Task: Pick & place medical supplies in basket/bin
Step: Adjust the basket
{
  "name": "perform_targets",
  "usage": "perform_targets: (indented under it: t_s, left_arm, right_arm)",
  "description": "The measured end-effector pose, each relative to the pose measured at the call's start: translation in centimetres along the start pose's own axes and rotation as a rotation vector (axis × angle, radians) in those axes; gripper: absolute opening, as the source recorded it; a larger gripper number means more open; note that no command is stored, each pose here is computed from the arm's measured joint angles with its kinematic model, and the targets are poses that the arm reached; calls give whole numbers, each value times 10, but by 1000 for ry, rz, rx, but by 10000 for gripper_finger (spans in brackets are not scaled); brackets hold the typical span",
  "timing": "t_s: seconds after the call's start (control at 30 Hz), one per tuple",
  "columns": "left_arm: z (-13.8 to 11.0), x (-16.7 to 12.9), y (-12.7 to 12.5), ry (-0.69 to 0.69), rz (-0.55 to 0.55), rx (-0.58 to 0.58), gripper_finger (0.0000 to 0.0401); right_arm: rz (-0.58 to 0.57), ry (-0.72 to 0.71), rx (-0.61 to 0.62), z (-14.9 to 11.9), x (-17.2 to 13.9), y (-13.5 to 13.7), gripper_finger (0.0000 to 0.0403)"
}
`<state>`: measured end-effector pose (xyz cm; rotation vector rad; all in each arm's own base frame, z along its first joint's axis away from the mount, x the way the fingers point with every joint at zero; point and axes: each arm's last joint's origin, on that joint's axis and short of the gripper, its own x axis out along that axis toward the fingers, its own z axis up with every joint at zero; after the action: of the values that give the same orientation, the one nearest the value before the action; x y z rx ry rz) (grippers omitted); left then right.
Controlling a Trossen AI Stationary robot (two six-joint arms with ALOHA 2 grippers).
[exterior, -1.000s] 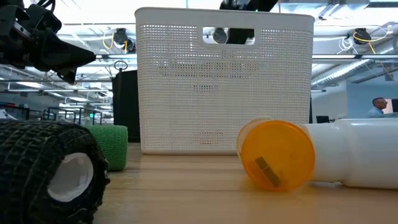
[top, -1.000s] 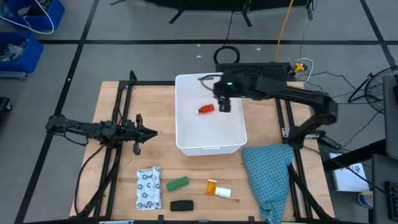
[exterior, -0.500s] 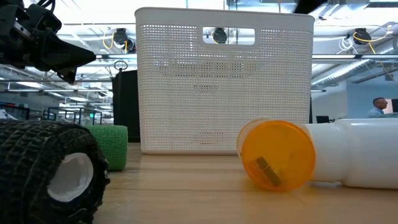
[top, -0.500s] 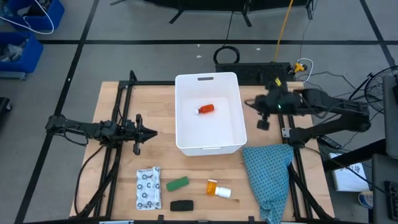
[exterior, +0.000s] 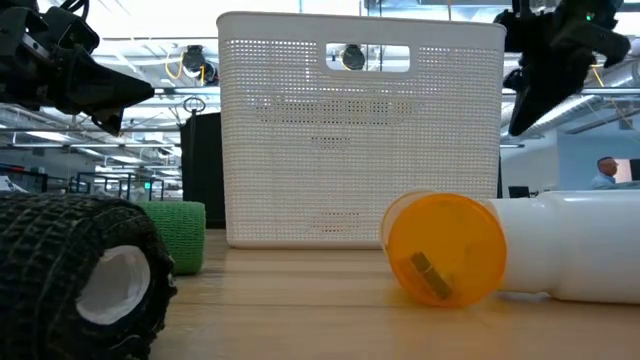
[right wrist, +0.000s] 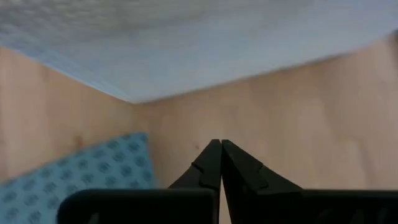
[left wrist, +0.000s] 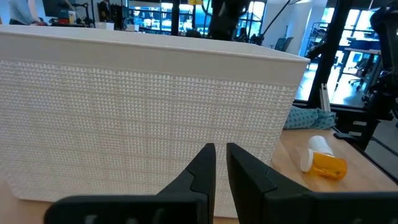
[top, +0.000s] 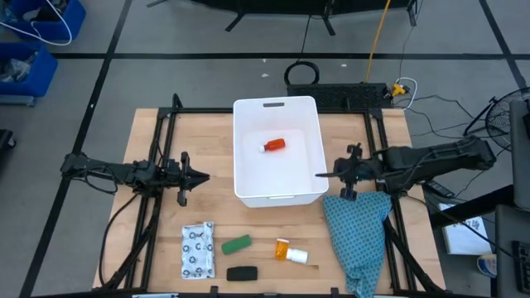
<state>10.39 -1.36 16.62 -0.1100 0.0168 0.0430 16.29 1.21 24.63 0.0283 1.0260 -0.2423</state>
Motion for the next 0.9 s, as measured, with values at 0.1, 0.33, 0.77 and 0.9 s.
perform_targets:
  t_s: [0.1,0.33,0.77,0.9]
  left_arm:
    - [0,0,0,0,0,0,42]
    - [0,0,0,0,0,0,42]
    - [0,0,0,0,0,1,42]
    - [0,0,0,0,0,1,42]
  right_arm:
    - [28,-39,-2,-2,10,5,1]
    - [95,-113,-58,6,22,12,0]
    - [212,-125,-109,11,27,21,0]
    - [236,-138,-140,11,26,27,0]
